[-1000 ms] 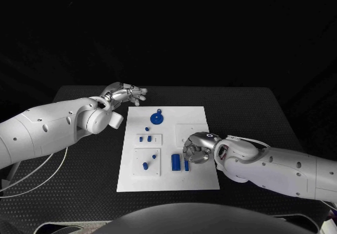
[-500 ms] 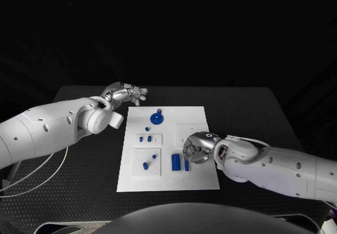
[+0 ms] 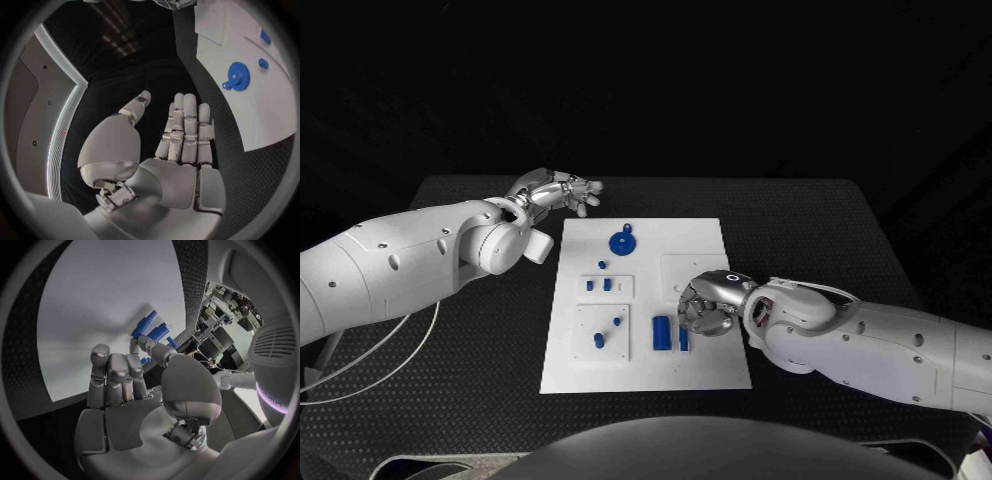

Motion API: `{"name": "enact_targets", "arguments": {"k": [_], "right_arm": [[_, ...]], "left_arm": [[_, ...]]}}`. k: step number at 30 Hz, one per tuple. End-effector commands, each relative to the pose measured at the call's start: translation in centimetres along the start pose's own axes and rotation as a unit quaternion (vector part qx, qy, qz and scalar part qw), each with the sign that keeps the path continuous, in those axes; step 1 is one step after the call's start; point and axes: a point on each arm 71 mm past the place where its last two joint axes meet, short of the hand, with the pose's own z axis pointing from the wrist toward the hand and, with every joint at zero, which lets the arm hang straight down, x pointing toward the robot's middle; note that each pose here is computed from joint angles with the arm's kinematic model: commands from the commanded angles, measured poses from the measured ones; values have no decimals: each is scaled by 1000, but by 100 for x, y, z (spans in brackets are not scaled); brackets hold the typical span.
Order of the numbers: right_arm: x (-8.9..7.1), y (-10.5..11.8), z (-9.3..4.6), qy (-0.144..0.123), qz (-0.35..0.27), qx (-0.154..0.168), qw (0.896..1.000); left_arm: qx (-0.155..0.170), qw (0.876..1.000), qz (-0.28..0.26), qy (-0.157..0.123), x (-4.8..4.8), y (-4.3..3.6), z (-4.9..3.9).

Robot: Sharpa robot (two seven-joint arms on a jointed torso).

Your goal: Assemble the parts on the task board

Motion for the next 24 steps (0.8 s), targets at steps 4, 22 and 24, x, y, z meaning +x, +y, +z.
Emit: {"name": "enact_targets", "arguments": {"k": [4, 22, 24], "right_arm": [[75, -26, -26, 20, -1, -8, 1000], [81, -16, -18, 23, -8, -14, 1000], [87, -8, -4, 23, -17, -14, 1000]], "left_arm": [[4, 1000, 1, 8, 21, -18, 8], [4, 1000, 1, 8, 26, -18, 10], [4, 1000, 1, 9, 32, -20, 12]]}}
